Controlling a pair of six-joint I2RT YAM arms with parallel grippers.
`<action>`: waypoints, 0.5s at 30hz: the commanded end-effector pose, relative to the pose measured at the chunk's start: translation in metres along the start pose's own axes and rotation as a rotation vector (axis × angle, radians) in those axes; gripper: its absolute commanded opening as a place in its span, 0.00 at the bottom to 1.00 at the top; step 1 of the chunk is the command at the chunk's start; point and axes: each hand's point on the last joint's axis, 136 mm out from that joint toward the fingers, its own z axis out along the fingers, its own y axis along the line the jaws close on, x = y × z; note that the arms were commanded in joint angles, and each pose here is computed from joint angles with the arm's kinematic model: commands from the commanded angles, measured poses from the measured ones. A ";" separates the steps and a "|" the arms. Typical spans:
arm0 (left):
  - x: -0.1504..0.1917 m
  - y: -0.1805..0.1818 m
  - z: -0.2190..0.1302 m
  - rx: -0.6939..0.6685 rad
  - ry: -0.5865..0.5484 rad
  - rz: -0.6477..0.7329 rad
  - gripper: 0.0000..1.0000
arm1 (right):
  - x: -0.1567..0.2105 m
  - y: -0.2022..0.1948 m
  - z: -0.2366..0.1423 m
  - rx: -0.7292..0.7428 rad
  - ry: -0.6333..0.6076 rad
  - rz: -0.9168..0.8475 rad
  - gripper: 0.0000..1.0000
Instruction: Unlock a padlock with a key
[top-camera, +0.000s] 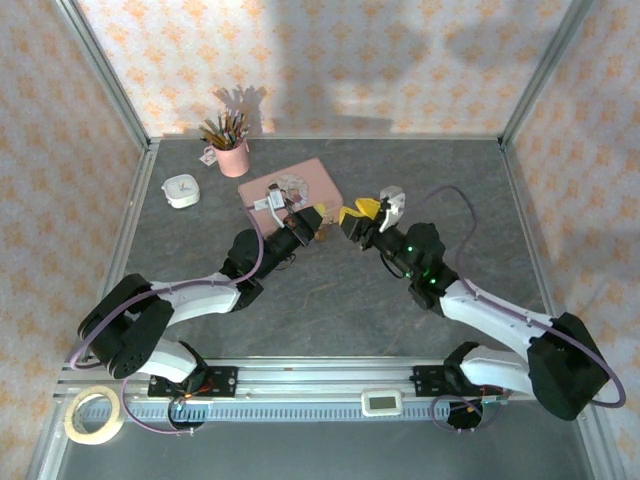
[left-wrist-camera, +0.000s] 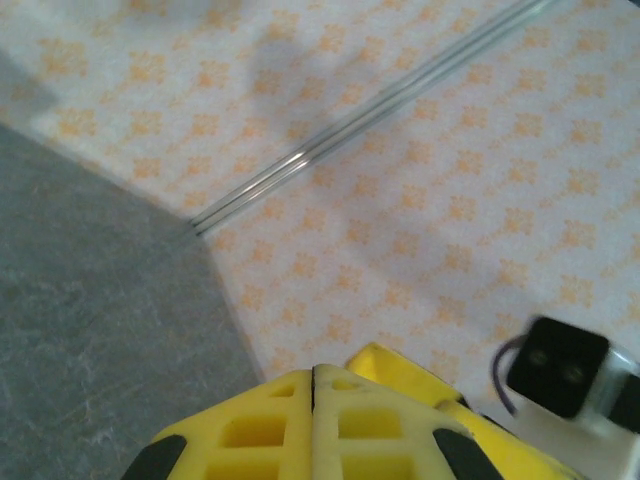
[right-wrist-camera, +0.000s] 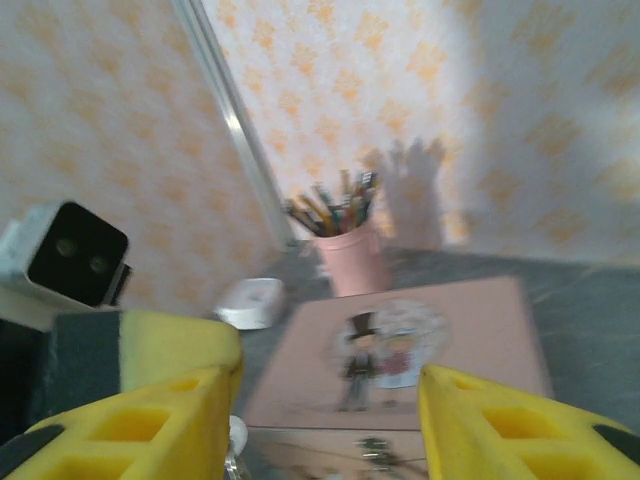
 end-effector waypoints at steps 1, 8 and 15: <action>-0.013 -0.034 -0.006 0.145 -0.029 0.161 0.00 | -0.004 0.026 0.008 -0.207 0.065 0.332 0.51; -0.012 -0.056 -0.017 0.304 -0.021 0.168 0.00 | -0.003 0.045 0.008 -0.487 0.121 0.524 0.41; -0.009 -0.058 -0.018 0.305 -0.006 0.202 0.00 | -0.010 0.058 -0.009 -0.643 0.074 0.566 0.36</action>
